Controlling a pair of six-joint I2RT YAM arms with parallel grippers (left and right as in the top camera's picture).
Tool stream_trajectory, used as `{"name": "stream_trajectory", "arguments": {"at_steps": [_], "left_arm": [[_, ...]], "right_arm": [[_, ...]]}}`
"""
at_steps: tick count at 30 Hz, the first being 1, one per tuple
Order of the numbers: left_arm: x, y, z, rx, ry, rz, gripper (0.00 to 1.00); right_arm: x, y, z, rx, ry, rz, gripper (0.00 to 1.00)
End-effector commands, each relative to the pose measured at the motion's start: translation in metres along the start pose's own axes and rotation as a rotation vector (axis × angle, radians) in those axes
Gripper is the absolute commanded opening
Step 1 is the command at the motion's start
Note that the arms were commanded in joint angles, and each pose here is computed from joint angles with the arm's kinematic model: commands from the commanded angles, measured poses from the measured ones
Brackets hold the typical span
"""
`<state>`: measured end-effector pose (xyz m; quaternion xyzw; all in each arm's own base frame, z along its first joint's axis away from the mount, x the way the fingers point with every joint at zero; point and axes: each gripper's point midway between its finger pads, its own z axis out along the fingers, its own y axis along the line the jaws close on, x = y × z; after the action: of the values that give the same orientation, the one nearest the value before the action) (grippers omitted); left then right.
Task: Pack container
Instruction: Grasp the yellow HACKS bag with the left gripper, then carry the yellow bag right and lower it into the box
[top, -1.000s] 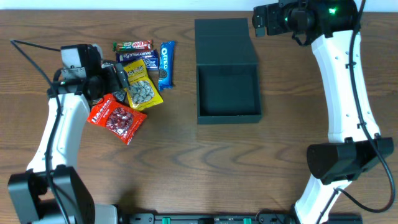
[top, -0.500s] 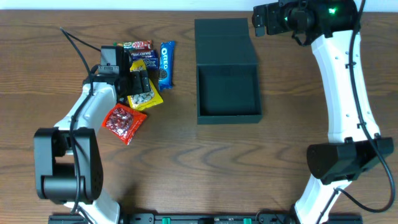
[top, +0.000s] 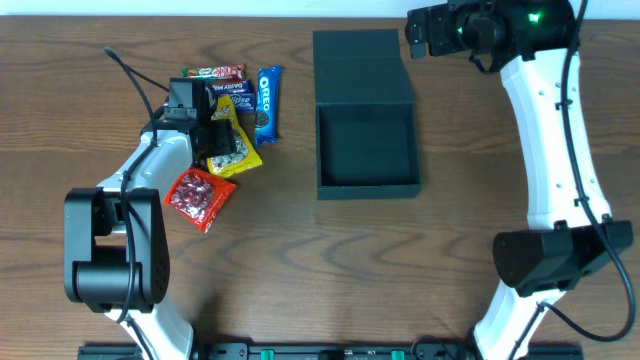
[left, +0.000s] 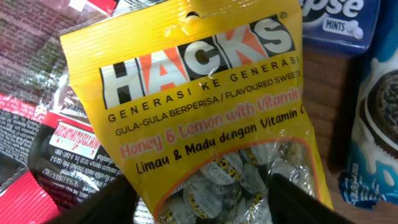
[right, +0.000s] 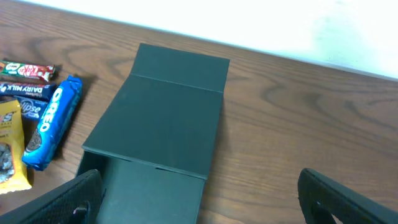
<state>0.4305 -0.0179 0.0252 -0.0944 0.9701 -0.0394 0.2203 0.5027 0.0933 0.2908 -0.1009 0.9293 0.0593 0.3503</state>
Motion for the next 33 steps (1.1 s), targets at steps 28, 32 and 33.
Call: {"name": "stream_trajectory", "arguments": {"at_steps": [28, 32, 33], "left_arm": [[-0.069, -0.012, -0.045, -0.033, -0.016, -0.038, 0.06], [-0.096, -0.029, -0.077, -0.036, -0.078, 0.012, 0.06], [-0.102, -0.037, -0.085, -0.024, -0.1, 0.03, 0.06]], "right_arm": [[-0.011, -0.014, -0.01, 0.067, -0.051, -0.01, 0.99], [-0.011, -0.024, -0.012, 0.102, -0.053, -0.001, 0.99], [-0.011, -0.027, -0.013, 0.107, -0.054, 0.003, 0.99]]}}
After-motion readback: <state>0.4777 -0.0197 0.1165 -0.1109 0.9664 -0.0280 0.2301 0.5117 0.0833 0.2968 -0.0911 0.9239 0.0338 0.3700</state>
